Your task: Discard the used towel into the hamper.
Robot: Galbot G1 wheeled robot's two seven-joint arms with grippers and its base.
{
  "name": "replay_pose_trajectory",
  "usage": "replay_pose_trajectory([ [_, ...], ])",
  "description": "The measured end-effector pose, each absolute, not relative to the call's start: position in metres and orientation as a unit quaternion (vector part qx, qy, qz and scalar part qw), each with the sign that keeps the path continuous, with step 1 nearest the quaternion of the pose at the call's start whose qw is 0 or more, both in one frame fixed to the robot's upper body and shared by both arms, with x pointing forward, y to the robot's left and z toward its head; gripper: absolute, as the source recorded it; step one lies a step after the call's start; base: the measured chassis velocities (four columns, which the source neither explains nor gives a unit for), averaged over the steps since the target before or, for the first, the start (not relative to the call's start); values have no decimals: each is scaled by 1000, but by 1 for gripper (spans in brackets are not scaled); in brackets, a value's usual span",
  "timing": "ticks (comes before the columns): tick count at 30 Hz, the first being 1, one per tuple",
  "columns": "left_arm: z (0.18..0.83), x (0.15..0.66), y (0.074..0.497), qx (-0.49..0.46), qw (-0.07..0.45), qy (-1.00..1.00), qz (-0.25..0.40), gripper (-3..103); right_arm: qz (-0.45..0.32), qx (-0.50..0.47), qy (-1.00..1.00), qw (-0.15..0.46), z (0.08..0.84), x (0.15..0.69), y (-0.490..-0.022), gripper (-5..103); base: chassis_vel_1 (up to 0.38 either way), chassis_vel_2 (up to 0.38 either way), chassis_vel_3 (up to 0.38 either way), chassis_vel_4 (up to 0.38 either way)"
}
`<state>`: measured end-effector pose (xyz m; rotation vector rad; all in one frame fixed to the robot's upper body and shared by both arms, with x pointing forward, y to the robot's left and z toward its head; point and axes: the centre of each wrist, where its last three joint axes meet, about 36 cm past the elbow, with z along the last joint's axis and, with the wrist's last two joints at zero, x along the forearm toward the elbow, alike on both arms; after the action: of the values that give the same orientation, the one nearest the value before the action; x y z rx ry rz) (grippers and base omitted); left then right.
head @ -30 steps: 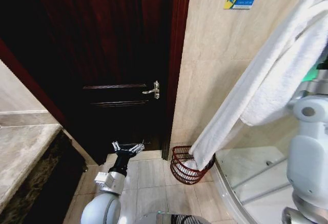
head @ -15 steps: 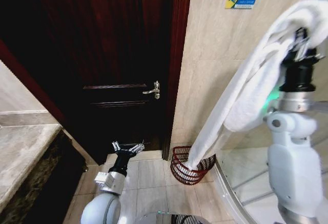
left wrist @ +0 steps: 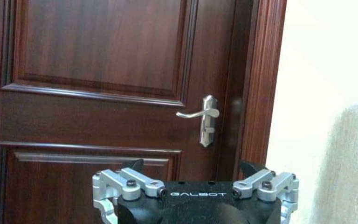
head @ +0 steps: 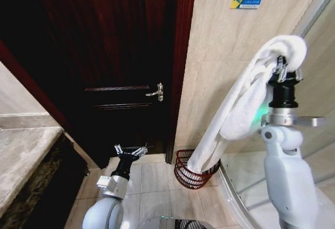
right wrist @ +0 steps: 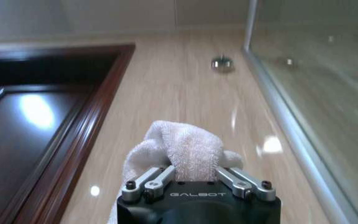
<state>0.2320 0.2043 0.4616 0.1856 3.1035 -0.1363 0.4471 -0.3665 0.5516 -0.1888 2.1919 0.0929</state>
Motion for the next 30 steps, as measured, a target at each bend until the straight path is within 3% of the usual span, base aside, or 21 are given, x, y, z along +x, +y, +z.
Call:
replay_pose_trajectory([
  [16,462,232,204,60,15,997,-44,100,20,-50,918,392,446,438,-380,11,0,0,0,0],
  [30,462,232,204,60,15,997,-44,100,32,-37,941,336,346,433,-345,11,0,0,0,0],
])
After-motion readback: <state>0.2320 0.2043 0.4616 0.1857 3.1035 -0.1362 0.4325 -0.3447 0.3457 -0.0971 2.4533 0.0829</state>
